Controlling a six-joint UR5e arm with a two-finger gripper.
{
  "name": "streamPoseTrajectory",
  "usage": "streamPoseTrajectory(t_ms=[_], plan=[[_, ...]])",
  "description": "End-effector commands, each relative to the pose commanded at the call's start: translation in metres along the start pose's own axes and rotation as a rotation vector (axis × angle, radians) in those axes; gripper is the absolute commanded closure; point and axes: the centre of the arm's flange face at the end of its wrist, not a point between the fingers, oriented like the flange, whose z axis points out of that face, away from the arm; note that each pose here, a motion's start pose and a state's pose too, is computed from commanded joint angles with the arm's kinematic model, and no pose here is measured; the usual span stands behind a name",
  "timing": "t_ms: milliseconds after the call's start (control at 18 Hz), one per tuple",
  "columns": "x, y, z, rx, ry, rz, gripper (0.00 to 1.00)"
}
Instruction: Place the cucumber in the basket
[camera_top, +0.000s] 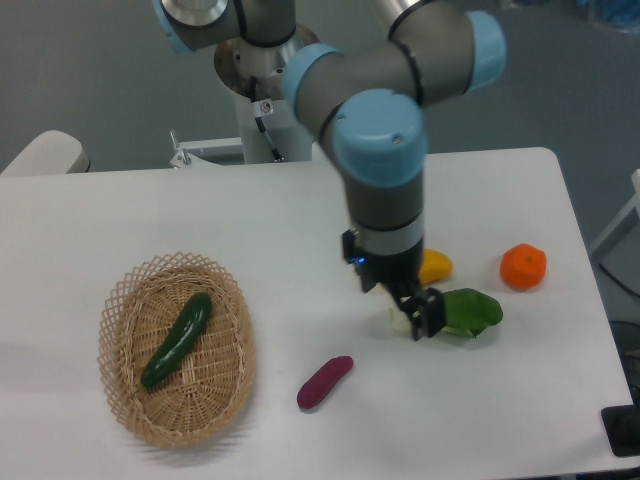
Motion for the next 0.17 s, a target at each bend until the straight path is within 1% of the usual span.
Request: streamPoseTrajectory(t_ms=[167], plan=[[-0.0002,0.0003,0.0001,0.007,0.0,-0.001,0.0]])
